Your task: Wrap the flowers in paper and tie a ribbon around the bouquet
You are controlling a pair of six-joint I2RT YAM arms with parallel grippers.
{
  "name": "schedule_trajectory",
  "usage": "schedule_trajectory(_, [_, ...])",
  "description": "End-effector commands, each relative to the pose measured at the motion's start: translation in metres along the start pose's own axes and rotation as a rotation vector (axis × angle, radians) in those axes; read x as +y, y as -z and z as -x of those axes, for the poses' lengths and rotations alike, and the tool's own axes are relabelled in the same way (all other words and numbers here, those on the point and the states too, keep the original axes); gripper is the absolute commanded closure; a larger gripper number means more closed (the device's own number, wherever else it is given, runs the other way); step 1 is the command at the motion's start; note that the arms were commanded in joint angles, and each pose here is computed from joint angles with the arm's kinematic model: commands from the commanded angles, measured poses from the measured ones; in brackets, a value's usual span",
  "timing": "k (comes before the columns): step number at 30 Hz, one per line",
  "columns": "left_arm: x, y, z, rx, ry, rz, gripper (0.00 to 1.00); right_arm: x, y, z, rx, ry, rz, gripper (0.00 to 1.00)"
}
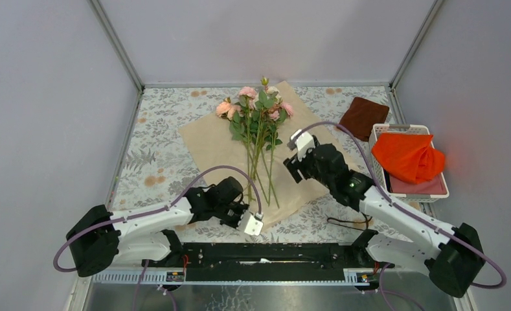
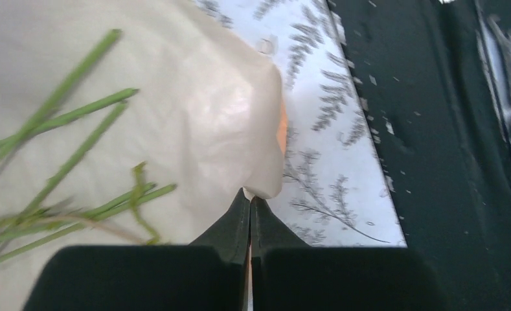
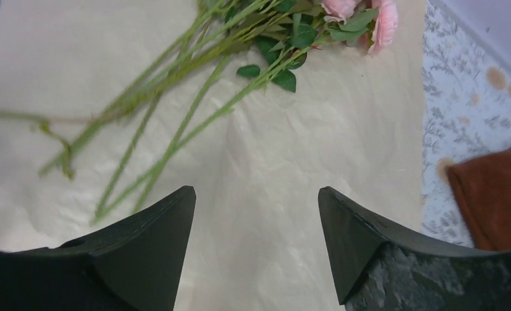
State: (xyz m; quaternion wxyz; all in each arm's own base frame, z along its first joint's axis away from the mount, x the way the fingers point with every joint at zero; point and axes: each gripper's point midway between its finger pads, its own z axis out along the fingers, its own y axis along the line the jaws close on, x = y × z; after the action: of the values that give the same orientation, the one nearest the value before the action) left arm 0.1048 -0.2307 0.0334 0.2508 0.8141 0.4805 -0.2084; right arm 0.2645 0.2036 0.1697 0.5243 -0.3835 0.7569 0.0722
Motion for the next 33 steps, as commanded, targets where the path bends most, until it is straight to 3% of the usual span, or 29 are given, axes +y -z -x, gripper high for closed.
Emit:
schedule_trajectory(1, [0.053,0.028,0.033,-0.054,0.091,0.185,1.0,-0.01,-0.022,0.021,0.021,-0.437,-0.054,0.23])
schedule_trajectory(6, [0.093,0.053,0.049,-0.159,0.26,0.246,1.0,-0.018,-0.06,-0.005,0.178,-0.713,-0.103,0.33])
schedule_trajectory(10, [0.137,0.067,0.037,-0.224,0.437,0.301,1.0,-0.01,-0.083,-0.028,0.248,-0.834,-0.069,0.38])
schedule_trajectory(13, [0.166,0.07,0.021,-0.273,0.56,0.321,1.0,0.006,-0.088,-0.032,0.259,-0.84,0.031,0.39])
schedule_trajectory(16, [0.193,0.068,-0.007,-0.293,0.695,0.334,1.0,0.013,-0.086,-0.02,0.187,-0.813,0.129,0.38])
schedule_trajectory(21, [0.217,0.066,-0.045,-0.328,0.869,0.324,1.0,0.044,-0.074,-0.012,0.165,-0.718,0.366,0.3])
schedule_trajectory(25, [0.217,0.064,-0.046,-0.381,0.904,0.27,1.0,0.069,-0.069,-0.012,0.146,-0.688,0.536,0.21])
schedule_trajectory(33, [0.221,0.073,-0.048,-0.424,0.909,0.29,1.0,0.089,-0.09,-0.027,0.175,-0.743,0.629,0.14])
